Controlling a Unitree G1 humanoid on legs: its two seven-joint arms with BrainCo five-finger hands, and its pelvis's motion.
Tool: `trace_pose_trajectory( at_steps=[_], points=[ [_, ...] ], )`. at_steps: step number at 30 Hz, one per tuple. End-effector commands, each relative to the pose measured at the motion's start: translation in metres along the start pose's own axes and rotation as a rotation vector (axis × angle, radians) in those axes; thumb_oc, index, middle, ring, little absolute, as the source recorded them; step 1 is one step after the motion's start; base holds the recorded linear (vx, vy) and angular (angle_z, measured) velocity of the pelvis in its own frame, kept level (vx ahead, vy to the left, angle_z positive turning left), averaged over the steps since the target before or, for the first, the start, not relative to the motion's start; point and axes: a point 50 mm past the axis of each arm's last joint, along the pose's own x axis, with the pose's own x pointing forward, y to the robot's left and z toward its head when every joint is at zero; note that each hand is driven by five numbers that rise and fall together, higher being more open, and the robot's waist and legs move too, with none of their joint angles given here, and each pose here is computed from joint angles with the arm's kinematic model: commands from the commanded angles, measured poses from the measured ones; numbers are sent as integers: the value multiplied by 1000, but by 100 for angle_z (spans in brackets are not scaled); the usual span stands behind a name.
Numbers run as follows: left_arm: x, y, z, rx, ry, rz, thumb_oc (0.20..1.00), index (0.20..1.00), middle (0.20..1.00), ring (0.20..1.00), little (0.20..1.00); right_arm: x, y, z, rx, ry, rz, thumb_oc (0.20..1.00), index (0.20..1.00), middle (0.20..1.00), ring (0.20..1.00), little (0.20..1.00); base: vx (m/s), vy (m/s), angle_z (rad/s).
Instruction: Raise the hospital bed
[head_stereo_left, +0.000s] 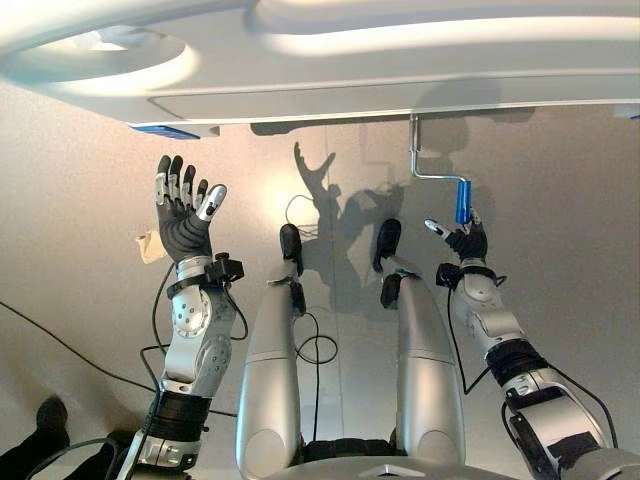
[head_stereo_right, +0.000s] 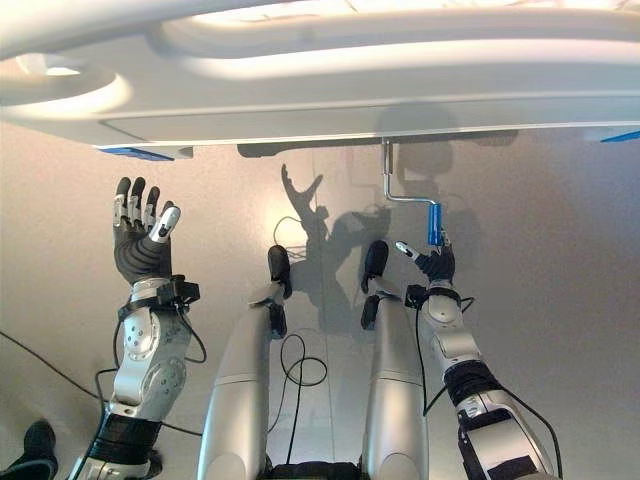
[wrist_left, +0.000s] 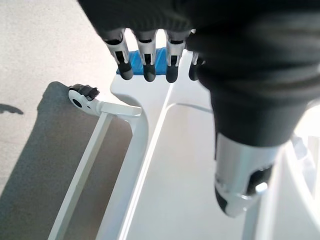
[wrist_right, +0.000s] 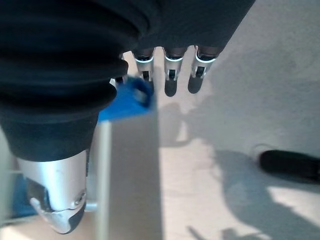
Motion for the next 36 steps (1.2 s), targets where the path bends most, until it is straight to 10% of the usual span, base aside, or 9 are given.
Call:
trace_pose_trajectory(
  at_steps=[1,36],
  points=[
    [-6,7,20,-2,-88,14,1000,1000,1000,1000,1000,-3,-15,15,-23,-99,-45,1000,1000,1000,1000,1000,0,0,0],
    [-10,-5,25,-44,-84,-38,1000,1000,1000,1000,1000,49,-11,35,-173,-22,-111,1000,1000,1000,1000,1000,1,3,0]
  ],
)
